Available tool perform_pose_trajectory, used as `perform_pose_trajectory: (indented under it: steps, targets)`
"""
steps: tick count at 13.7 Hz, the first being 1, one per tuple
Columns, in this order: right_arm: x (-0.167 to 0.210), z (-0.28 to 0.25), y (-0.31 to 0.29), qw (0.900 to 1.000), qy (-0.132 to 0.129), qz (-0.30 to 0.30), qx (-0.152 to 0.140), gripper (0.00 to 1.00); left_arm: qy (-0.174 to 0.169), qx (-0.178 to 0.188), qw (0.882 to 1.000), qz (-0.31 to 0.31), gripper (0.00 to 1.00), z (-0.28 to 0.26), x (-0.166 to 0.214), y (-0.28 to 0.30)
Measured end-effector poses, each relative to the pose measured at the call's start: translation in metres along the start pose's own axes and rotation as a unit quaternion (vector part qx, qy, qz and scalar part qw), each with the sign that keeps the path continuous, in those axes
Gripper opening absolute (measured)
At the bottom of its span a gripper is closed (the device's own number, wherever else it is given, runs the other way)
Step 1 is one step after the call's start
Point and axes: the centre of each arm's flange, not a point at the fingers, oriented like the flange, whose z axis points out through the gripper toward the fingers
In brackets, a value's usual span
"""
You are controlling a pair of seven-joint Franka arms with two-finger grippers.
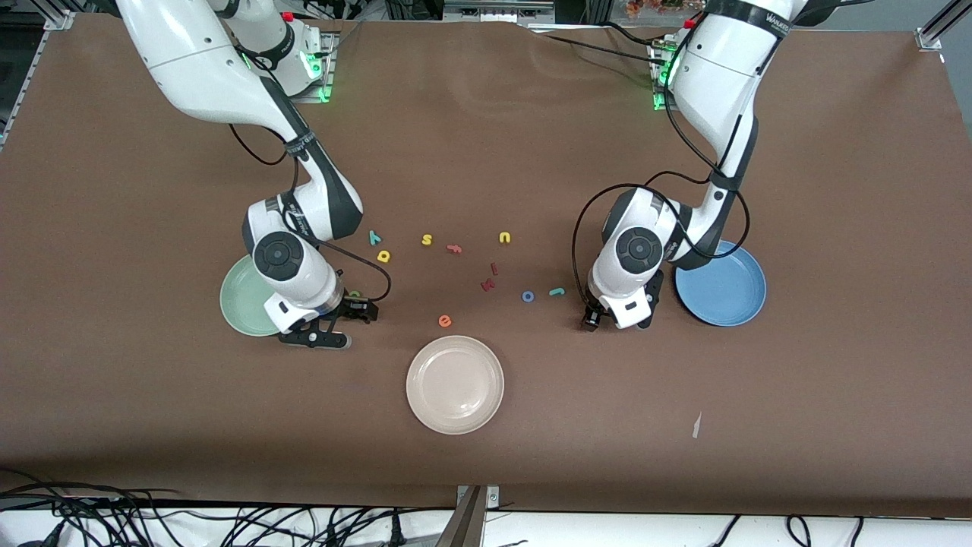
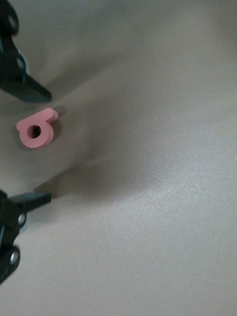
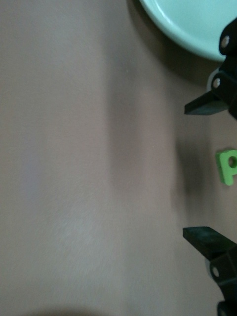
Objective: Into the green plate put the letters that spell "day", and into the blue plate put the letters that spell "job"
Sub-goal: 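Release pink b with the left gripper while the right gripper lifts green d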
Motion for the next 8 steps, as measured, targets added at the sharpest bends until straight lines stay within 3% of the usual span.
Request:
perform_pose_trajectory:
  steps: [4,8]
  targets:
    - [-0.011,0.017,0.008,0.999,-0.008,0.031,-0.004,1.0,0.0,-0.006,1.0,-0.001,0.29,-0.004,0.0,0.003]
    - [-0.018,0.024,0.011,0.997,-0.018,0.068,-0.01,1.0,0.0,-0.006,1.0,0.005,0.28,-0.005,0.0,0.003]
